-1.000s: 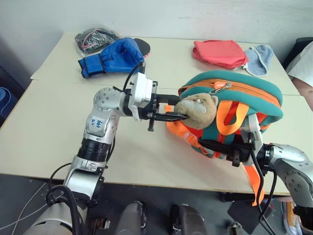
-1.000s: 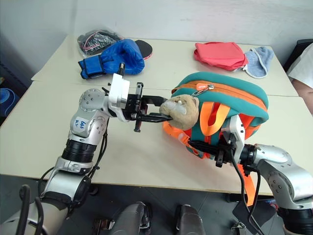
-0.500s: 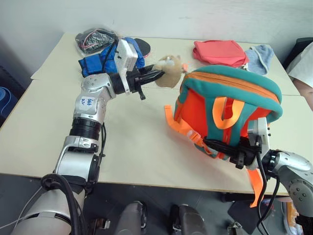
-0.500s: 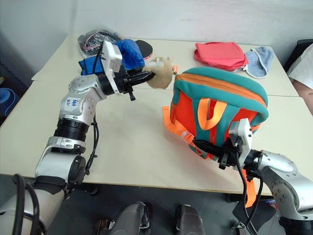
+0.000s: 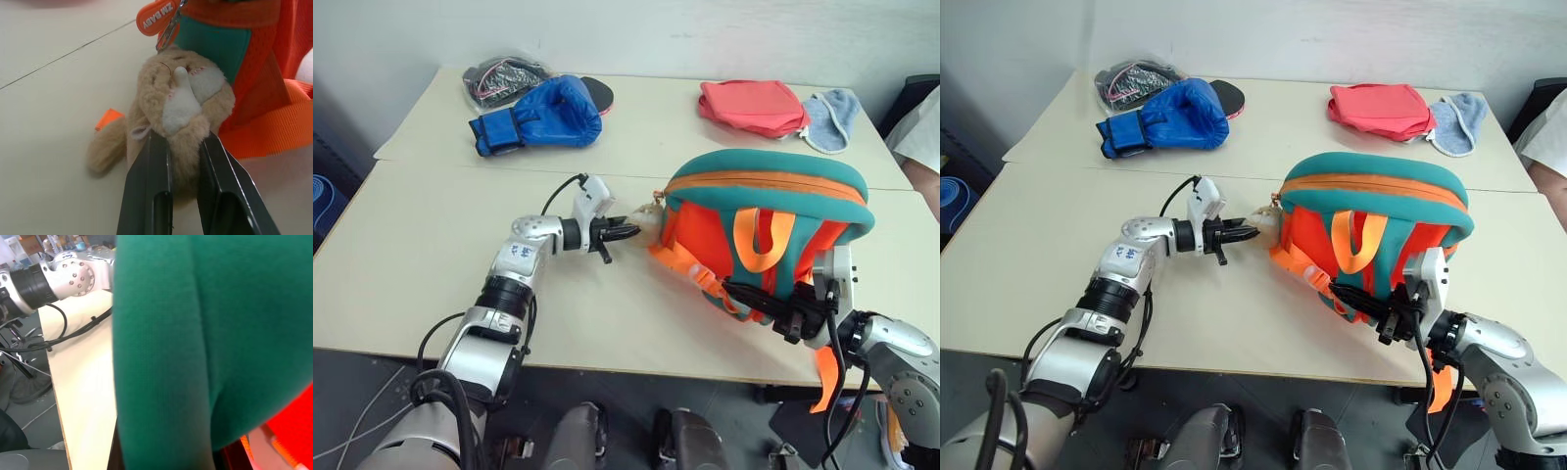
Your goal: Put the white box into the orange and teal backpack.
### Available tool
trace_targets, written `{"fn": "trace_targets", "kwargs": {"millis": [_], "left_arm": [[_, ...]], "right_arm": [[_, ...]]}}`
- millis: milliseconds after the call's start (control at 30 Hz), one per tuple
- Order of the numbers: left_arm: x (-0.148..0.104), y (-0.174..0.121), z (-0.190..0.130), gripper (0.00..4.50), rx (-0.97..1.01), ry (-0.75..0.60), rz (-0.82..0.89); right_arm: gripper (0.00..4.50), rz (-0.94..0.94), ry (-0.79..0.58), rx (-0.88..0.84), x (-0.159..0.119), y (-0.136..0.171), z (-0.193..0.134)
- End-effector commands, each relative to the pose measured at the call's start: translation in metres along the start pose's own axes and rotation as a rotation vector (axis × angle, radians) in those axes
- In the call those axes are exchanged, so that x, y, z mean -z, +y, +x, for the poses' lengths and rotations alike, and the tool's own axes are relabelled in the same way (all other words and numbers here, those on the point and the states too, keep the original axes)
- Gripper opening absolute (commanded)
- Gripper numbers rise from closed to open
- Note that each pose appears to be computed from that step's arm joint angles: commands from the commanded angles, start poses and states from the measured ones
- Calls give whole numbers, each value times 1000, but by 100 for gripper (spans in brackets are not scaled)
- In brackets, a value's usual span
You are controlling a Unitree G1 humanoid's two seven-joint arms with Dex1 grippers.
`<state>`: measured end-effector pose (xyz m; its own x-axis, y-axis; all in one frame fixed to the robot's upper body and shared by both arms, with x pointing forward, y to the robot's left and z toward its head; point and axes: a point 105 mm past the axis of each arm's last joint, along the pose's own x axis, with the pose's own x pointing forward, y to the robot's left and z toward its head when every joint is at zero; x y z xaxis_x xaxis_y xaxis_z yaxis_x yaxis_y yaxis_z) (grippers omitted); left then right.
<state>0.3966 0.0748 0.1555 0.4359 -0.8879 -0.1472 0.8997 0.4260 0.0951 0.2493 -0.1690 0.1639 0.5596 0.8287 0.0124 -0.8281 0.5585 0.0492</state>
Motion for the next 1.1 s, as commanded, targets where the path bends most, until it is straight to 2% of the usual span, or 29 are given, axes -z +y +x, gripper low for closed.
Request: {"fn": "trace_targets", "kwargs": {"millis": [33, 133, 300, 333, 433, 467, 600, 700, 800, 900, 1100], "left_arm": [[-8, 12, -31, 69, -32, -53, 20], [-14, 17, -49, 158, -49, -74, 47], [-21, 18, -77, 308, -39, -83, 108], [-21, 16, -84, 349, -26, -82, 119], [-12, 1, -121, 436, 26, -38, 134], [-7, -5, -130, 450, 39, -20, 126], [20, -30, -167, 450, 60, 113, 170], [37, -45, -184, 450, 44, 219, 239], [39, -50, -190, 450, -9, 220, 256], [43, -54, -194, 450, -41, 214, 250], [48, -59, -197, 450, -70, 213, 261]], "right_arm": [[0, -75, -22, 51, -4, -8, -9], [0, -72, -29, 60, -2, -11, -12], [152, -154, -13, 56, -6, -15, -19], [197, -176, -2, 63, -8, -16, -24], [295, -243, 90, 99, -11, -21, -53], [325, -254, 119, 108, -10, -22, -62], [446, -312, 185, 174, -17, -27, -91], [446, -372, 265, 250, -14, -41, -118], [446, -431, 318, 285, -8, -53, -136], [446, -467, 369, 215, 8, -50, -137], [446, -481, 347, 204, 17, -58, -125]]}}
